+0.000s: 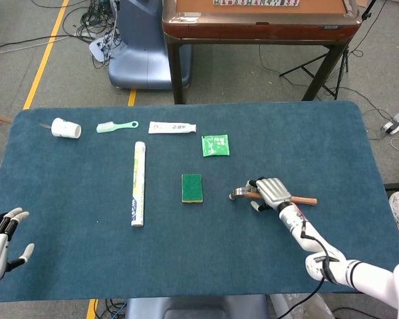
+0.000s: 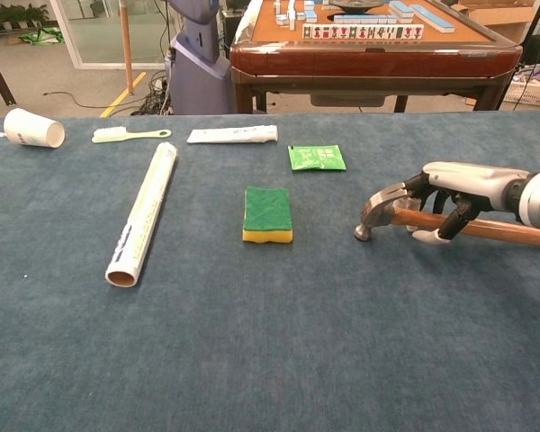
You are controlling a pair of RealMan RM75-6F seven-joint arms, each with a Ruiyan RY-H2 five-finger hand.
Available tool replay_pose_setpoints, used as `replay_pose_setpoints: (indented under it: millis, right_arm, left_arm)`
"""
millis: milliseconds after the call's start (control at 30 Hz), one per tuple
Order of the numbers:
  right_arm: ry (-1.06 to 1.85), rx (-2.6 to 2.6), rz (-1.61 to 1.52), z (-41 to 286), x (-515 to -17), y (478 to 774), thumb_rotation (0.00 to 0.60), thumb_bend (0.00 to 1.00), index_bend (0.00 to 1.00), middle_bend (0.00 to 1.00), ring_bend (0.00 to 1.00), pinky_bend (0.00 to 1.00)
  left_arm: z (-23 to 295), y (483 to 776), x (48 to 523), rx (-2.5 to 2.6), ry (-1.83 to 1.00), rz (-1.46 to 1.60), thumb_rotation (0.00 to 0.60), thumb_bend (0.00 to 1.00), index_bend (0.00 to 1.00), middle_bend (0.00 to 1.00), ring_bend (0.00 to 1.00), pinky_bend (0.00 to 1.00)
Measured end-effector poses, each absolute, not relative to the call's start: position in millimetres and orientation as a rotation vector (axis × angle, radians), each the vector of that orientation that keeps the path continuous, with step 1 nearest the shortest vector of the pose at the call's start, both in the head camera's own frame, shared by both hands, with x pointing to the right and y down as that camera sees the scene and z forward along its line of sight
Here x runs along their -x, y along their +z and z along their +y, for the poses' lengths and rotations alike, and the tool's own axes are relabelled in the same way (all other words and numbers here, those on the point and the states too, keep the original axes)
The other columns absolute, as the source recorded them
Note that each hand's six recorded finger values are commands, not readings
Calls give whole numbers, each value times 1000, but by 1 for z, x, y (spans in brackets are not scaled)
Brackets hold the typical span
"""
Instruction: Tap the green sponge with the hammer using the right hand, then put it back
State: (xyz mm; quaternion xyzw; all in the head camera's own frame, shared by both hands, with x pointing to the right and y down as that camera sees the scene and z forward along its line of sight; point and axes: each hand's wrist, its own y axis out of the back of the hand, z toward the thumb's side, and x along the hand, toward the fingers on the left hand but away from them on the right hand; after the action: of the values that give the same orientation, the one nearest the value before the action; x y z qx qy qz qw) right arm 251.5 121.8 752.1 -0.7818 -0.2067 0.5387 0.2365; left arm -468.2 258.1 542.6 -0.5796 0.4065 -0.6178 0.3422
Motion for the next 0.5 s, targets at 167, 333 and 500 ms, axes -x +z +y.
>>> replay_pose_setpoints:
  millis: [167, 333, 500]
  right_arm:
    - [1484, 2142, -553, 122, -251, 753, 600, 430, 393, 446, 281, 344]
    - [1488, 2139, -541, 122, -249, 753, 600, 495, 404, 462, 299, 344]
    - [1494, 2139, -532, 123, -248, 754, 600, 654, 459, 513, 354, 344]
  left_arm:
    - [259, 543, 470, 1506, -1611, 1058, 600, 247, 215, 174, 146, 82]
    - [260, 544, 472, 1505, -1614, 1060, 600, 247, 215, 174, 146, 81]
    - [262, 545, 474, 1502, -1625, 1056, 600, 247, 215, 174, 146, 81]
